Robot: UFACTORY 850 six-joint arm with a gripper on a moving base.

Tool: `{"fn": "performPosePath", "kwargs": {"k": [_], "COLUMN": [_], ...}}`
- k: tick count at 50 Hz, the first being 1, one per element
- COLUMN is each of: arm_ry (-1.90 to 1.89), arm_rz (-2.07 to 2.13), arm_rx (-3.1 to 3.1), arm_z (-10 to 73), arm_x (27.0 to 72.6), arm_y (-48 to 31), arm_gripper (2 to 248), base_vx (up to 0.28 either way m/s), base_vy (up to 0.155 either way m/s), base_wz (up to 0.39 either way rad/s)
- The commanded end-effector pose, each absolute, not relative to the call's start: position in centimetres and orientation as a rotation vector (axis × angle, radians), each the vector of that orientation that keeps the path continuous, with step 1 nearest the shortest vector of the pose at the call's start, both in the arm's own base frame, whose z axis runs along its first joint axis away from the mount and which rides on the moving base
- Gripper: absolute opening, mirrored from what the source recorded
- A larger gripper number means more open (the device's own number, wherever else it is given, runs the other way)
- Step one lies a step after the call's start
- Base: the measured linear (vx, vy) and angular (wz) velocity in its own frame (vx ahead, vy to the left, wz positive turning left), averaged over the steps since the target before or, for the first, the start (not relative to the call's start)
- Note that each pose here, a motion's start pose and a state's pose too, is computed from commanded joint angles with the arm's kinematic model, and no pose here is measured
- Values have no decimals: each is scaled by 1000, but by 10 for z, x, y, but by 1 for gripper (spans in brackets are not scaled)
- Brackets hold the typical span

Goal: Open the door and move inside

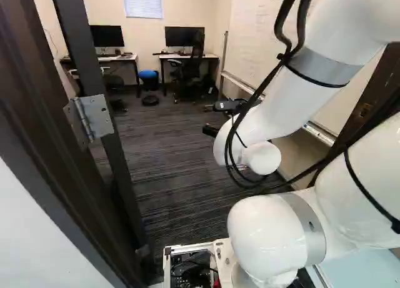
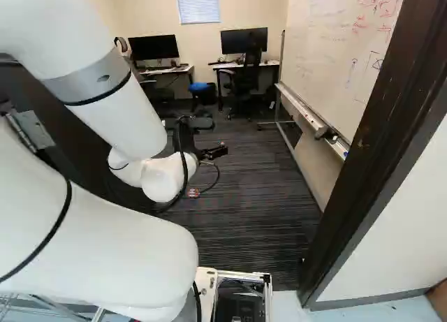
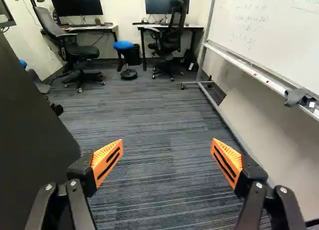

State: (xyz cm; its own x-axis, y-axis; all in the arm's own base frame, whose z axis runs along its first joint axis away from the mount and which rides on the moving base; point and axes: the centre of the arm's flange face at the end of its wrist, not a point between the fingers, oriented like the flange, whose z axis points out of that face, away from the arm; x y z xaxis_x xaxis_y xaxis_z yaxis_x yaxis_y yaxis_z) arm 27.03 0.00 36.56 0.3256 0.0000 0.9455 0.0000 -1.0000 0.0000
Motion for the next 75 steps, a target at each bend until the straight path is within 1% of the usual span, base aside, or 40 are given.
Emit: {"fn": "performPosePath", "kwargs": {"k": [42,75], "arm_ry": [0,0], "arm_rz": [1824,1824], "arm_rx": [2558,2558], "arm_z": [366,366], "arm_x": [270,270], "arm_y": [0,0], "arm_gripper": [247,247], "base_vx": [119,113], "base_vy": [-1,-28], "base_wz": [-9,-8]}}
